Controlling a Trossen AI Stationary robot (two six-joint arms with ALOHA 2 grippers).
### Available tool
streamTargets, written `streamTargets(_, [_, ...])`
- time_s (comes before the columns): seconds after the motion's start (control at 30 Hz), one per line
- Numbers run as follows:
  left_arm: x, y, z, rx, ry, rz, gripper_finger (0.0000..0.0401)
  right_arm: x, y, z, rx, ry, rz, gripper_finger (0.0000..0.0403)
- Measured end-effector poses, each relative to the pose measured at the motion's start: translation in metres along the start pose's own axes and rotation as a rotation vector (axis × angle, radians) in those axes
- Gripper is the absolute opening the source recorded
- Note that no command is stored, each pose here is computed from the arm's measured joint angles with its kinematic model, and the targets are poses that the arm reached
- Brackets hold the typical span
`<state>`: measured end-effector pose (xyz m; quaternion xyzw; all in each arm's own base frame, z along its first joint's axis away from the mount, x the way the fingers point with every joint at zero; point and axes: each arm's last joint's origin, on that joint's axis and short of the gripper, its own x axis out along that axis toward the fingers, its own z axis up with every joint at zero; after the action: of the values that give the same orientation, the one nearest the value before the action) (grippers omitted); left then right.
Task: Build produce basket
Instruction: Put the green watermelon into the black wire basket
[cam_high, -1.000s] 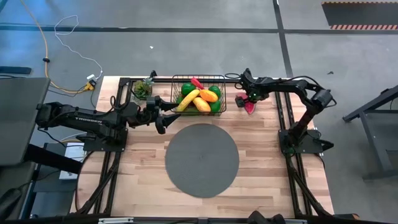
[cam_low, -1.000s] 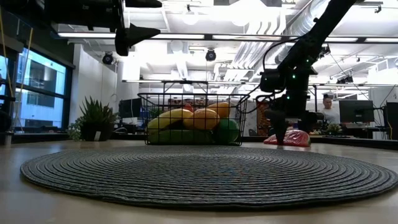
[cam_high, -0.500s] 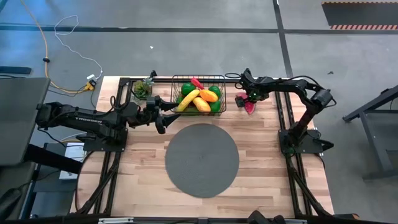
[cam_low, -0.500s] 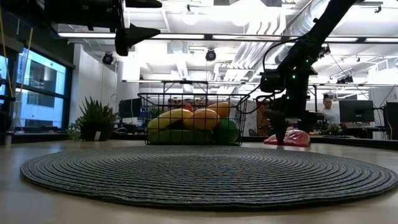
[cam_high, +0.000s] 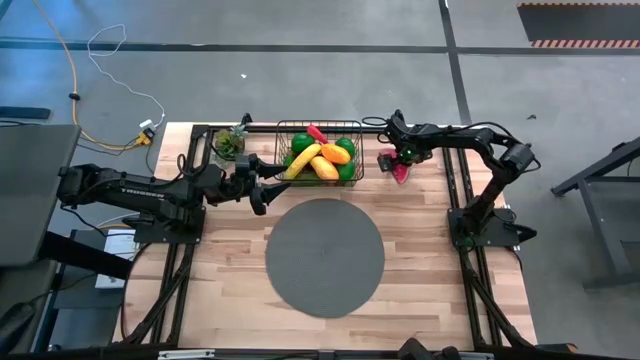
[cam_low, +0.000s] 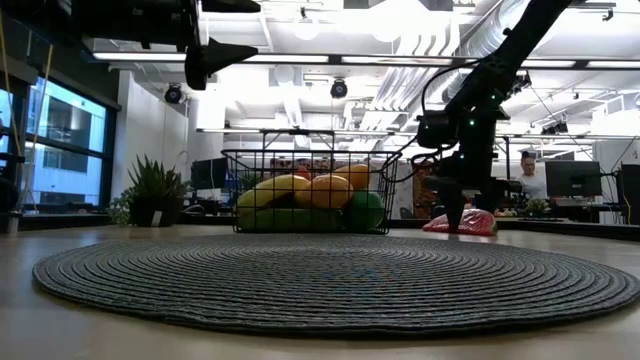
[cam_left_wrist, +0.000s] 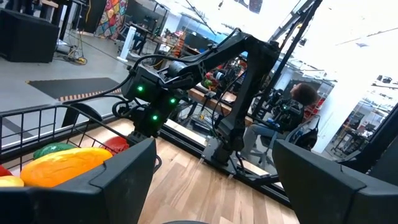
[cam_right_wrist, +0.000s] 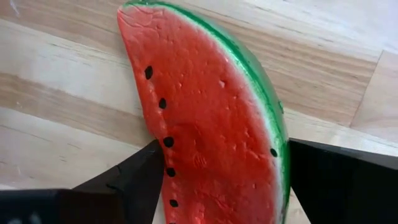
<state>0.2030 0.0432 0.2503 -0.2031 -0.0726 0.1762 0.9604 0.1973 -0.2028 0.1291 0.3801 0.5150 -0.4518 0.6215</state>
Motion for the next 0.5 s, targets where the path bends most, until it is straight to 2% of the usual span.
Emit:
streamTargets(0.3, [0.000, 0.000, 0.000, 0.001, 0.003, 0.001, 0.0310, -0.001, 0.000, 0.000, -0.001, -0.002, 0.001, 0.0272])
streamTargets(0.5, [0.000, 0.000, -0.001, 0.002, 0.008, 0.003, 0.0310, -0.020, -0.004, -0.002, -0.072, -0.059, 0.010, 0.0272])
